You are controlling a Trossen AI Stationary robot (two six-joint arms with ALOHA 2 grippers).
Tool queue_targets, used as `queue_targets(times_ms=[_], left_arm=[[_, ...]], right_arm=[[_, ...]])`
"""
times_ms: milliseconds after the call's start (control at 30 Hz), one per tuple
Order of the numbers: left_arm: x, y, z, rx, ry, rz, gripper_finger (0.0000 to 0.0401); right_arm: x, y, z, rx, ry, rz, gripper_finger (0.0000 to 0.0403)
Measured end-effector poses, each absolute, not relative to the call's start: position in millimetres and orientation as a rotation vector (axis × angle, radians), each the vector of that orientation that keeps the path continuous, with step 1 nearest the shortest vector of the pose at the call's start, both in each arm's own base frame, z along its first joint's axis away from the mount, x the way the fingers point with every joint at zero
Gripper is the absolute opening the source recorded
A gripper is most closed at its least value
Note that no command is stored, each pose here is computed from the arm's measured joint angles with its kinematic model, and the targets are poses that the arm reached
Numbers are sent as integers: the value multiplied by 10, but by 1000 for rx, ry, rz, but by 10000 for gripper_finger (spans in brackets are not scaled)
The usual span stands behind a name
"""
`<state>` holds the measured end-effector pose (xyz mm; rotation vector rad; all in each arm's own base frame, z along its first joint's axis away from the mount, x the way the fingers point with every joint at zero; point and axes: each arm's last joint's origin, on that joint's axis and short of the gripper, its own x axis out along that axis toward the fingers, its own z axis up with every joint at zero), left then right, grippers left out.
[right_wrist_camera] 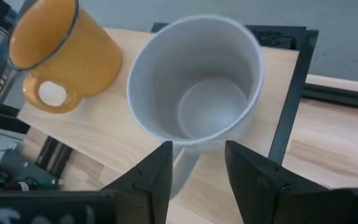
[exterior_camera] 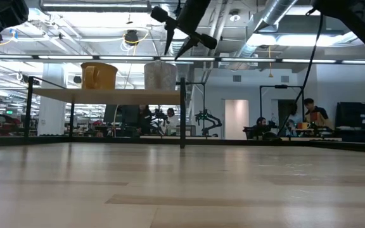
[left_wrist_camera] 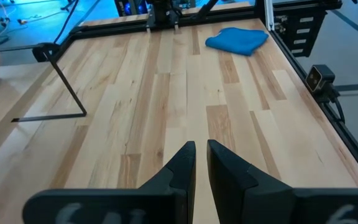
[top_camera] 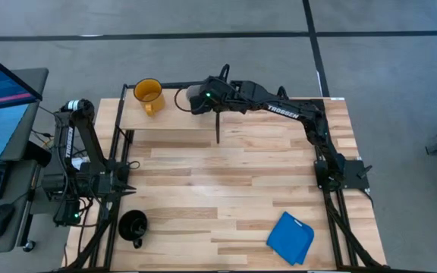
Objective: Stack small to large cups/mugs on shelf
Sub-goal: Put the gray mug on the shelf
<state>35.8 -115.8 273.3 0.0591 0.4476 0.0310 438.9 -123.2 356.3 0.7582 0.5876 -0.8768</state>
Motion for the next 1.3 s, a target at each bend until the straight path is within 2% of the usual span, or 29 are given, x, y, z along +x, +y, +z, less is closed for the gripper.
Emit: queue_targets(times_ms=[333,667,1300], left_arm=[[359,-1159,2734,59,444,31,32],[360,-1163,2735,47,441,32,32],[360,-1166,2735,36,440,33,32]], right_arm=[[4061,-1422,3737,733,578,-1066,169],[4272,-1561,3381,778,656,-1041,169],[4330,-1653,3311,766,633,-1045,169]])
